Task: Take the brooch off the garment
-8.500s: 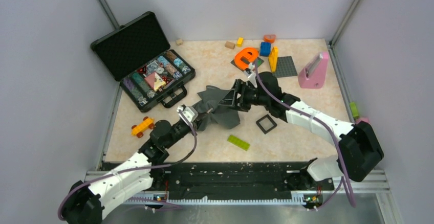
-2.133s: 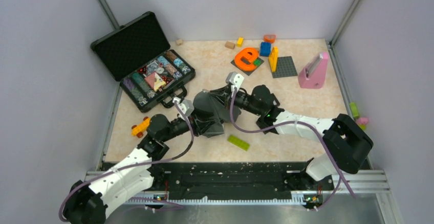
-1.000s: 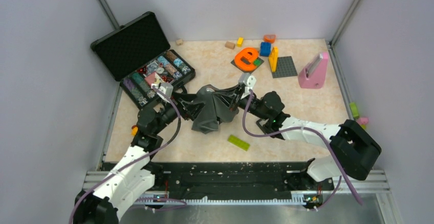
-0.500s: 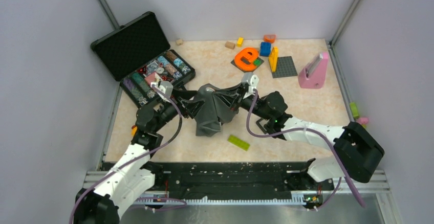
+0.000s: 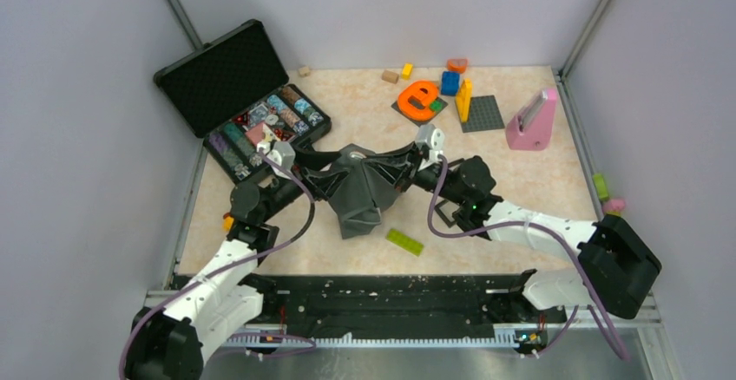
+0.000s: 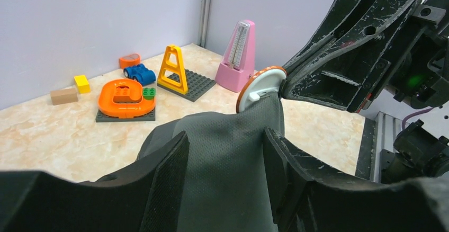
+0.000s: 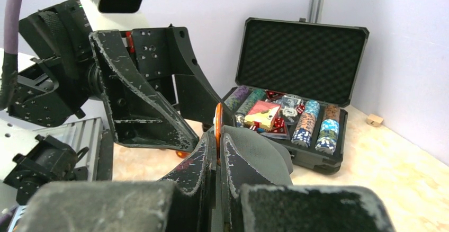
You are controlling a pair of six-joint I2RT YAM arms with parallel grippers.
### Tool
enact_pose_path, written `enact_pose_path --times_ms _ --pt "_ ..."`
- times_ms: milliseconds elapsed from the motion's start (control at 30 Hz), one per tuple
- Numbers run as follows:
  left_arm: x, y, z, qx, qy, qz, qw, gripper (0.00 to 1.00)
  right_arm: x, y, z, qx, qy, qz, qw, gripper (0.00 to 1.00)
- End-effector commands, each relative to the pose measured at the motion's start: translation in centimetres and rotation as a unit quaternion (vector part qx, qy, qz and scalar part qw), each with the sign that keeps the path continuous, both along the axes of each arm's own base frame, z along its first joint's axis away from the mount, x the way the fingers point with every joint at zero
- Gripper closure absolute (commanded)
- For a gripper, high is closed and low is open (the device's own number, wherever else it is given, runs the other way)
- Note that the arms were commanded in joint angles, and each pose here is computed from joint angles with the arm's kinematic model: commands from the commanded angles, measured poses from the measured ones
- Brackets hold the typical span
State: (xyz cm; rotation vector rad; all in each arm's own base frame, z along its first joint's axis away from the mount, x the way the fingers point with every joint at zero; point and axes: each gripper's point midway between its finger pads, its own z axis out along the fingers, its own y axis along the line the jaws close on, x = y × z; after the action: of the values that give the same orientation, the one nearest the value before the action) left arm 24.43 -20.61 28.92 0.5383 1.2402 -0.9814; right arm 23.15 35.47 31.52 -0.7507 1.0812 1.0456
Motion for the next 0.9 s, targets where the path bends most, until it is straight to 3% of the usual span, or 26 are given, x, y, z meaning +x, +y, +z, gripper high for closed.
enact_pose_path --times_ms 0,167,300,367,867 --pt "-0.1 0.2 1.5 0.002 -0.050 0.003 0.999 0.43 -1.3 -0.3 3.1 0.025 -0.035 0.024 0.999 1.00" --pt "-0.1 0.6 2.1 0.003 -0.055 0.016 0.998 0.43 -0.9 -0.4 2.8 0.019 -0.030 0.013 0.999 1.00" --pt "1.9 2.5 1.7 0.022 -0.010 0.097 0.995 0.44 0.1 -0.8 2.3 0.003 -0.013 -0.016 1.000 1.00" --pt "2.1 2.8 1.7 0.030 -0.020 0.110 0.993 0.44 -0.3 -1.0 2.3 0.003 -0.020 -0.012 1.000 1.00" --pt "1.4 0.1 1.8 0.074 -0.092 0.019 0.993 0.45 -1.6 -1.3 3.1 0.000 -0.034 0.016 0.999 1.00"
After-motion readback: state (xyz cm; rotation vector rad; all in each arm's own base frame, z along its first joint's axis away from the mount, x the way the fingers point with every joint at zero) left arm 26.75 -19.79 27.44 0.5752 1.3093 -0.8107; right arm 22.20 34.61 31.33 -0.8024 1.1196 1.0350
